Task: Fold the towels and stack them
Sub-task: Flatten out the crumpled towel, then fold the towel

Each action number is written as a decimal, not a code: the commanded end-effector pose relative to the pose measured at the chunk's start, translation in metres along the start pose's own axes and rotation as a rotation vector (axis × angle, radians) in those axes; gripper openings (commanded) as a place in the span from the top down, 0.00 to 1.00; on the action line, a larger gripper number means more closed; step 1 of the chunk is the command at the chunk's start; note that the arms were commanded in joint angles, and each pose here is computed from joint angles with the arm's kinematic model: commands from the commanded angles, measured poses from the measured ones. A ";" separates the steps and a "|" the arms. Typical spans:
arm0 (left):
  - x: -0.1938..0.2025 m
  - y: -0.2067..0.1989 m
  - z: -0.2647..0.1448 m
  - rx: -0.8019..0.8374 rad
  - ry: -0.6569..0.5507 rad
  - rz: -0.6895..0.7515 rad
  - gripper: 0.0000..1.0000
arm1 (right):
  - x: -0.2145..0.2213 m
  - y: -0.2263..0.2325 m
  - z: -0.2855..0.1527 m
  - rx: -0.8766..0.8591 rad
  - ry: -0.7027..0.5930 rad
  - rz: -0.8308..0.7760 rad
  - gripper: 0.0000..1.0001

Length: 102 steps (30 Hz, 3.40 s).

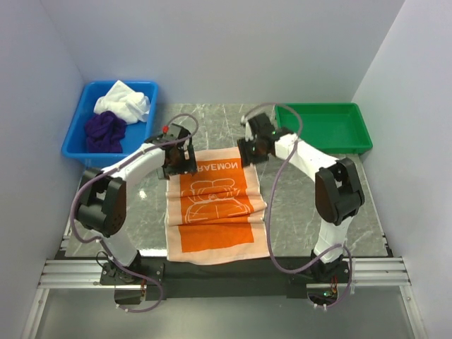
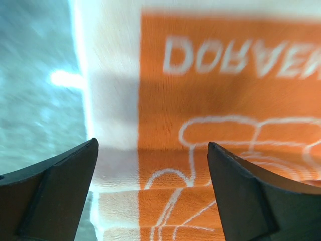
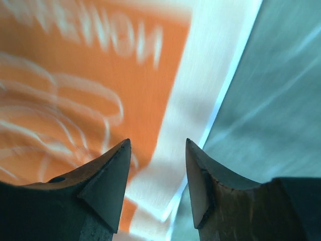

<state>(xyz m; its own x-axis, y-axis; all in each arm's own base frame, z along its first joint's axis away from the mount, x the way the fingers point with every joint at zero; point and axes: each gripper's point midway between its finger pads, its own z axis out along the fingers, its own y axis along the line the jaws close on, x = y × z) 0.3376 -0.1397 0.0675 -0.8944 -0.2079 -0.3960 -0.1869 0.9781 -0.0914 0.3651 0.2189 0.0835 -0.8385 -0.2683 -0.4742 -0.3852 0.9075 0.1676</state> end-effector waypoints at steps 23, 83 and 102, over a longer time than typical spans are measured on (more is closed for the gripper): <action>-0.041 0.040 -0.004 -0.057 -0.130 0.035 0.04 | -0.096 -0.059 0.087 -0.145 0.026 -0.216 0.44; -0.156 0.004 0.102 0.083 -0.130 0.127 0.42 | -0.056 -0.094 0.077 -0.057 0.064 -0.156 1.00; -0.073 0.020 0.125 -0.037 0.064 0.107 0.46 | -0.057 -0.090 0.074 -0.061 0.046 -0.134 1.00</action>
<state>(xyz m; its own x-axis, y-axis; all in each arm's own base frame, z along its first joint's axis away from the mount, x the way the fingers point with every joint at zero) 0.5002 -0.1064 0.0227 -0.8500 -0.0939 -0.5184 -0.0799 0.9956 -0.0495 0.4756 0.1821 0.0202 -0.7959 -0.4154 -0.4404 -0.5297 0.8300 0.1744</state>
